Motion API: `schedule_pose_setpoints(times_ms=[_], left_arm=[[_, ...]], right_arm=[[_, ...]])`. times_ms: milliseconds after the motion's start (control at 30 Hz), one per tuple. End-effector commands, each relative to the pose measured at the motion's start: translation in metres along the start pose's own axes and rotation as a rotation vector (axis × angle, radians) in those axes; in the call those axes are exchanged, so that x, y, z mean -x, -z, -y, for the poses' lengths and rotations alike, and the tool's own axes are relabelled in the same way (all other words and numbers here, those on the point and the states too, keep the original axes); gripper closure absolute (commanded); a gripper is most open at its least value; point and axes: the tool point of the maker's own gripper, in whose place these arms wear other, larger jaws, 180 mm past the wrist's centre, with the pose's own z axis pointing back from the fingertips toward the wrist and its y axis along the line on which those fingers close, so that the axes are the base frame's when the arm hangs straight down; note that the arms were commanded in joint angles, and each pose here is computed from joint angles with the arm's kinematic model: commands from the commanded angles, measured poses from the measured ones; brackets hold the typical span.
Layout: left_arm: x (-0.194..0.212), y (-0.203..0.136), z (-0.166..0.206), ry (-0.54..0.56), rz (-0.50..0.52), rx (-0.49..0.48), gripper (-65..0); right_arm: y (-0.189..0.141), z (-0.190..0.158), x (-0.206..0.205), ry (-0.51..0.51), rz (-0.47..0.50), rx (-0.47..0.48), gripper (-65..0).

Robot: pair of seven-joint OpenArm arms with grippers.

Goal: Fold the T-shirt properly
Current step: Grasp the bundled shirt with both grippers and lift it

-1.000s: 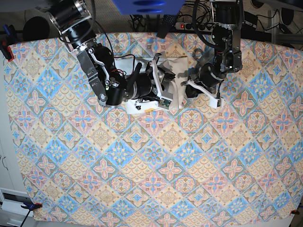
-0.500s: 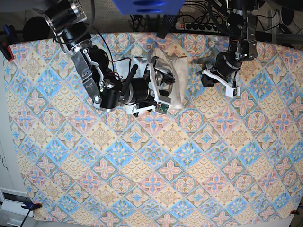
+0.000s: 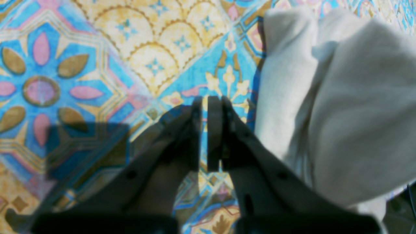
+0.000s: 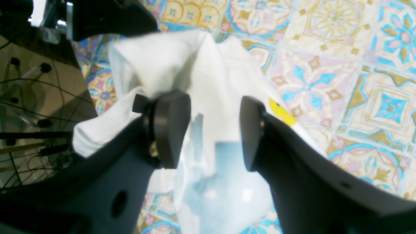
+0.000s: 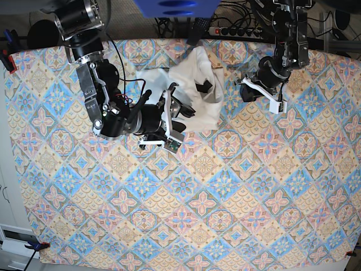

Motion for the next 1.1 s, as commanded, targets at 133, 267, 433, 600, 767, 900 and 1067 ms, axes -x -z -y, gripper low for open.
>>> schedule_pose_setpoints(times_ms=[133,267,433,600,767,900,1067], left_arm=[[-0.005,-0.007,0.05,0.089,-0.019,0.121,-2.9],[-0.008,-0.033,0.066,0.189,-0.062,0.143,-16.9],[-0.018,-0.055,0.065,0.298,-0.057,0.139,-43.2],[-0.02,-0.059,0.052,0.34,-0.077,0.114,-55.9],[-0.023,-0.04,0.052,0.334,-0.089,0.125,-55.9],[-0.02,-0.024,0.053,0.334,-0.119,0.137,-55.9],[-0.017,-0.011,0.066,0.353,-0.141,0.176,-55.8]], right_arm=[[0.007,-0.001,-0.001,-0.111,-0.062,0.038,-27.8],[0.012,-0.006,0.004,-0.148,-0.099,0.039,-27.8],[0.01,-0.004,0.003,-0.155,-0.099,0.054,-27.8],[0.01,-0.004,0.003,-0.155,-0.099,0.054,-27.8],[0.01,-0.004,0.003,-0.154,-0.098,0.054,-27.8],[0.008,-0.003,0.002,-0.162,-0.094,0.059,-27.8],[0.004,-0.005,-0.006,-0.18,-0.074,0.067,-27.8]])
